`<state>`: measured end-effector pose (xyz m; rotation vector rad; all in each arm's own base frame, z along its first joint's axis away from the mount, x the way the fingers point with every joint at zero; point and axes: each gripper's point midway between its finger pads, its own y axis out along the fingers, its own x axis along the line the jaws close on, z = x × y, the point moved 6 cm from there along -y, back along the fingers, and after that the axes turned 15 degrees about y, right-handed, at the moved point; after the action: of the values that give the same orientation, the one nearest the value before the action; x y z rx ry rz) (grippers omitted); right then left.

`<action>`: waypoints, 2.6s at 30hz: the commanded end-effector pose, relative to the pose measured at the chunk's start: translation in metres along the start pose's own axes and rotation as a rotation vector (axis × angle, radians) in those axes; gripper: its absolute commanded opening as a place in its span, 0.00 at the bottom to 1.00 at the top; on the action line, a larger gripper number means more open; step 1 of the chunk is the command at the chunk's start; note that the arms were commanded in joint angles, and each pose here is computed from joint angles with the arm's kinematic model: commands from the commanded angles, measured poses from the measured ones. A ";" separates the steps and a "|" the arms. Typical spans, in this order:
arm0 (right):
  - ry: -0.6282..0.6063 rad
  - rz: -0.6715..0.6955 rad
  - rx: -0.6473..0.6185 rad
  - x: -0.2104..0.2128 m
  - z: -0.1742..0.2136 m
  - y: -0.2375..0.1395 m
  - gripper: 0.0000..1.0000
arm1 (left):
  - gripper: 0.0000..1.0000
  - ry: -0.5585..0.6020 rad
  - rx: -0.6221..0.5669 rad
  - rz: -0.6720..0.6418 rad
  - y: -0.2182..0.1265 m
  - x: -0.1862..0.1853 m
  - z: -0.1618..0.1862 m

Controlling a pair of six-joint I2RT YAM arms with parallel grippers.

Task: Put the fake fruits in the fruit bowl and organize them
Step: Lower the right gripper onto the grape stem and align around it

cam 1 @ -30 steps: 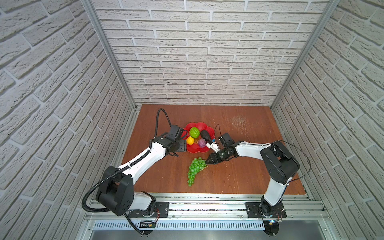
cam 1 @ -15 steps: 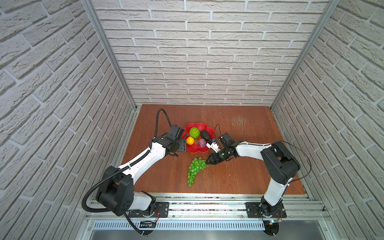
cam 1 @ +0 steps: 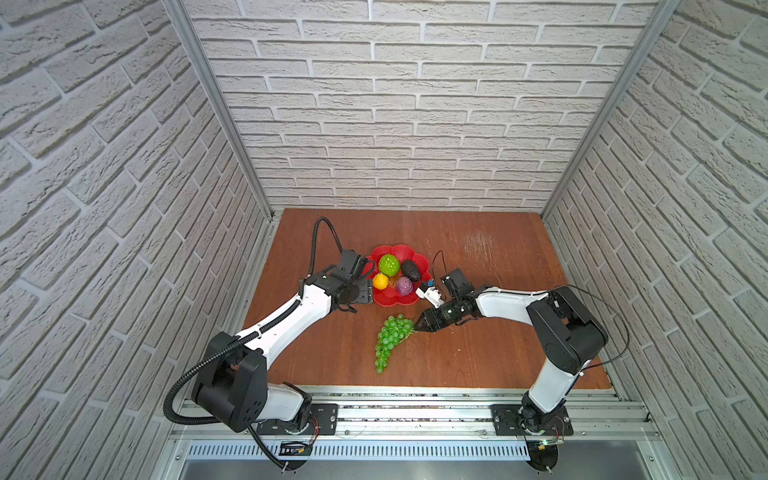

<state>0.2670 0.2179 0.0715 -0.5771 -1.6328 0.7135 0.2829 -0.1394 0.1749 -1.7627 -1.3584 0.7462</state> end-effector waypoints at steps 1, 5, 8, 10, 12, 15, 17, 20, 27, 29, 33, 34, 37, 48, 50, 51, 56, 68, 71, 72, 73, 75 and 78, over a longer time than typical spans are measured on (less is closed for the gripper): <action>0.003 -0.031 0.010 0.004 0.000 0.004 0.49 | 0.77 -0.011 -0.037 0.005 -0.004 -0.002 -0.008; 0.014 -0.055 0.028 0.005 -0.002 0.010 0.49 | 0.77 -0.012 -0.039 0.003 -0.005 -0.002 -0.007; 0.030 -0.066 0.042 0.003 0.001 0.013 0.49 | 0.77 -0.013 -0.040 0.003 -0.006 -0.002 -0.008; 0.044 -0.074 0.046 0.001 0.003 0.016 0.49 | 0.77 -0.012 -0.039 0.002 -0.005 -0.002 -0.007; 0.059 -0.097 0.047 0.000 0.004 0.019 0.49 | 0.77 -0.011 -0.038 0.002 -0.005 -0.002 -0.008; 0.076 -0.114 0.045 0.000 0.003 0.022 0.49 | 0.77 -0.006 -0.037 0.003 -0.005 -0.002 -0.009; 0.077 -0.110 0.044 0.000 0.003 0.021 0.49 | 0.77 -0.003 -0.038 0.000 -0.006 -0.002 -0.009; 0.078 -0.092 0.048 0.000 0.005 0.019 0.49 | 0.77 -0.001 -0.041 -0.003 -0.008 -0.002 -0.009; 0.178 -0.132 0.021 -0.005 0.008 0.025 0.50 | 0.77 -0.004 -0.040 -0.001 -0.005 -0.002 -0.009; 0.208 -0.160 -0.003 -0.006 0.006 0.029 0.49 | 0.77 -0.002 -0.040 0.000 -0.006 -0.002 -0.010; 0.245 -0.195 -0.023 -0.007 0.004 0.033 0.48 | 0.77 0.002 -0.039 -0.004 -0.007 -0.002 -0.009; 0.249 -0.196 -0.025 -0.008 0.005 0.034 0.48 | 0.77 0.002 -0.040 -0.007 -0.007 -0.001 -0.008; 0.253 -0.176 -0.032 -0.011 0.006 0.034 0.47 | 0.77 0.002 -0.037 -0.009 -0.006 -0.001 -0.007; 0.267 -0.168 -0.041 -0.013 0.006 0.034 0.33 | 0.77 -0.001 -0.030 -0.010 -0.005 -0.001 -0.006; 0.273 -0.170 -0.038 -0.013 0.006 0.035 0.30 | 0.77 0.002 -0.030 -0.009 -0.005 -0.001 -0.006; 0.275 -0.171 -0.037 -0.013 0.006 0.034 0.30 | 0.77 0.001 -0.030 -0.009 -0.004 -0.001 -0.006; 0.291 -0.179 -0.039 -0.010 0.008 0.031 0.30 | 0.77 0.002 -0.031 -0.010 -0.005 -0.001 -0.006; 0.319 -0.219 -0.046 -0.008 0.006 0.032 0.26 | 0.77 0.001 -0.030 -0.013 -0.004 0.000 -0.005; 0.319 -0.222 -0.046 -0.007 0.005 0.033 0.23 | 0.77 0.001 -0.031 -0.015 -0.005 0.000 -0.005; 0.321 -0.224 -0.046 -0.007 0.005 0.033 0.22 | 0.77 0.002 -0.031 -0.016 -0.005 0.000 -0.005; 0.321 -0.227 -0.046 -0.007 0.005 0.032 0.21 | 0.77 0.000 -0.030 -0.016 -0.005 0.001 -0.005; 0.322 -0.229 -0.047 -0.006 0.005 0.031 0.20 | 0.77 0.001 -0.030 -0.015 -0.005 0.000 -0.005; 0.323 -0.229 -0.048 -0.005 0.007 0.029 0.14 | 0.77 0.002 -0.030 -0.016 -0.005 0.000 -0.005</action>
<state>0.2685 0.2361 0.0525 -0.4908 -1.4341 0.3787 0.2831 -0.1397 0.1756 -1.7624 -1.3608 0.7410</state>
